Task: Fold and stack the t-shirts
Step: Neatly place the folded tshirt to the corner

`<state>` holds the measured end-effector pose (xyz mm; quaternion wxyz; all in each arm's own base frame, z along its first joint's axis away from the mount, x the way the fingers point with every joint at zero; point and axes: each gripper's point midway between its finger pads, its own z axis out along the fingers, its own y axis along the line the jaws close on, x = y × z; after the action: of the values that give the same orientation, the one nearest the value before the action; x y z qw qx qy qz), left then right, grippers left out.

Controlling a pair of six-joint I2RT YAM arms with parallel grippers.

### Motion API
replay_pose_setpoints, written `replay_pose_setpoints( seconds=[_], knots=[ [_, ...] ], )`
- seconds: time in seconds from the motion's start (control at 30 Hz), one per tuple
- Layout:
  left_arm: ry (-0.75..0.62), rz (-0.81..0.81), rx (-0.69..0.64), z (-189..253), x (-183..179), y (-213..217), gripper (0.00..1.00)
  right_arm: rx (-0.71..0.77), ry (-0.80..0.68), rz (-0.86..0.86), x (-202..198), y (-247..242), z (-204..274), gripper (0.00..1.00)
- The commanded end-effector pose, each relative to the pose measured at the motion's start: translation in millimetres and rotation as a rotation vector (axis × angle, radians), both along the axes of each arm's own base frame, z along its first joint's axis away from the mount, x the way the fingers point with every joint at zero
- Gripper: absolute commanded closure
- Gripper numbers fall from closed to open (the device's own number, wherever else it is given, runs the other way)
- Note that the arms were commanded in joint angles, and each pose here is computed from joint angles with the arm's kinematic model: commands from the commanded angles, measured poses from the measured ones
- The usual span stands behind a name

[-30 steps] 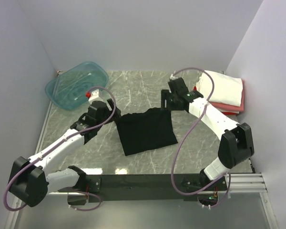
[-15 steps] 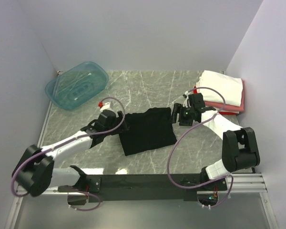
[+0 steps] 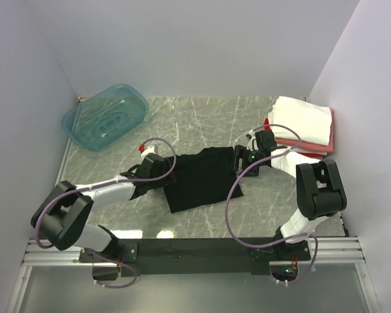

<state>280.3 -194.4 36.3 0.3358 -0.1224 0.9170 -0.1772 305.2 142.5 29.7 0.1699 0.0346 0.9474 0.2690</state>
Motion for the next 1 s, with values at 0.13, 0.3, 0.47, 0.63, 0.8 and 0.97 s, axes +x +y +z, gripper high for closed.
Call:
replay_pose_setpoints(
  seconds=[0.13, 0.3, 0.47, 0.63, 0.8, 0.97],
  knots=[
    [0.007, 0.004, 0.025, -17, 5, -1, 0.23, 0.027, 0.067, 0.075, -6, 14, -19, 0.14],
    [0.029, 0.000, 0.025, -27, 1, -1, 0.29, -0.015, 0.083, 0.157, -17, 39, -27, 0.13],
    [0.032, -0.010, 0.014, -28, 1, -5, 0.31, -0.034, 0.079, 0.180, -23, 58, -32, 0.13],
    [0.029, -0.017, -0.001, -26, 1, -8, 0.32, -0.045, 0.077, 0.197, -26, 74, -33, 0.13],
    [0.031, -0.022, -0.011, -28, 0, -11, 0.33, -0.058, 0.071, 0.223, -28, 89, -35, 0.18],
    [0.038, -0.028, -0.017, -31, -2, -13, 0.34, -0.045, 0.080, 0.242, -34, 105, -38, 0.25]
  ],
)
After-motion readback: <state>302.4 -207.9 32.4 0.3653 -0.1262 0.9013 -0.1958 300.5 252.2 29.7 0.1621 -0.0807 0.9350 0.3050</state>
